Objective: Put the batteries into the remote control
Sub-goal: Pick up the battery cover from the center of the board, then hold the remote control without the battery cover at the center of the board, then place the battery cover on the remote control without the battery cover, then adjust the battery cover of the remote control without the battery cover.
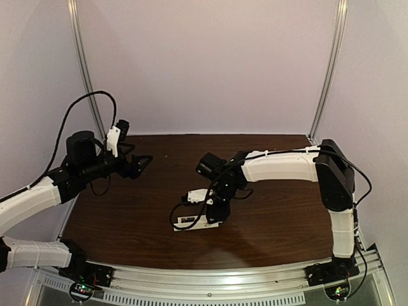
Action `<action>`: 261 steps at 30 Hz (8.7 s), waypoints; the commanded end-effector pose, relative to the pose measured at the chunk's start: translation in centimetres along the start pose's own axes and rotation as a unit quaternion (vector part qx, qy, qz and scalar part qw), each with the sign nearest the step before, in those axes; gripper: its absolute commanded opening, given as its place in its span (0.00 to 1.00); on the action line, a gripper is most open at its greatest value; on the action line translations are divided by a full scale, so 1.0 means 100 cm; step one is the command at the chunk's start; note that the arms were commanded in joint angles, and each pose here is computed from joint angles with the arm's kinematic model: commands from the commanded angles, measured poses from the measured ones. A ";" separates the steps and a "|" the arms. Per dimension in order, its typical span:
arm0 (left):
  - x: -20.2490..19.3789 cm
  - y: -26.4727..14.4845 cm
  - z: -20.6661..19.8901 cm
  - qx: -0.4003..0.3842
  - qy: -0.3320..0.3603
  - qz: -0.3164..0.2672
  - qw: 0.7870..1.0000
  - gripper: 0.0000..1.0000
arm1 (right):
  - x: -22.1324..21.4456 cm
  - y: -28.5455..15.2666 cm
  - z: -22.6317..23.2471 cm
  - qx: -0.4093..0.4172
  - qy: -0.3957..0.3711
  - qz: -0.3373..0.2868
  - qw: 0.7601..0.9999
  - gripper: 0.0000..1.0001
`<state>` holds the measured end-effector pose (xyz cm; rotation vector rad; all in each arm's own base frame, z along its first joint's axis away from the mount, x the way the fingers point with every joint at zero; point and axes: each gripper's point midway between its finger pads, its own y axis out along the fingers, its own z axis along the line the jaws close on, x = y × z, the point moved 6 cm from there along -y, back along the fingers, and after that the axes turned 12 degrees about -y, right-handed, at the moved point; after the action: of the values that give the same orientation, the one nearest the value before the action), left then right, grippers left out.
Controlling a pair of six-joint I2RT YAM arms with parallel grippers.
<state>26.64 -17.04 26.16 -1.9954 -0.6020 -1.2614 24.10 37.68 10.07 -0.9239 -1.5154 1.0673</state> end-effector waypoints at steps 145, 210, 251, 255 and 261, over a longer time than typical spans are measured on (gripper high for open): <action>-0.183 0.064 -0.038 -0.244 -0.384 0.400 0.795 0.00 | 0.018 0.002 -0.008 -0.027 -0.081 -0.023 0.996 0.78; -0.162 0.065 -0.021 -0.073 -0.230 0.298 0.923 0.70 | 0.009 0.021 -0.007 -0.021 -0.078 0.017 0.997 0.43; -0.201 0.088 -0.041 -0.047 -0.073 0.350 0.933 0.71 | 0.006 0.024 -0.009 -0.020 -0.075 0.021 0.997 0.35; -0.203 0.088 -0.046 -0.052 -0.044 0.349 0.935 0.71 | 0.006 0.024 -0.010 -0.021 -0.075 0.021 0.997 0.35; -0.206 0.084 -0.048 -0.068 -0.037 0.332 0.940 0.72 | 0.004 0.025 -0.009 -0.020 -0.075 0.025 0.997 0.34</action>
<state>22.23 -26.43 7.12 -2.1034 0.0906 -0.7644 24.38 38.49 8.44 -0.8984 -1.6458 1.1967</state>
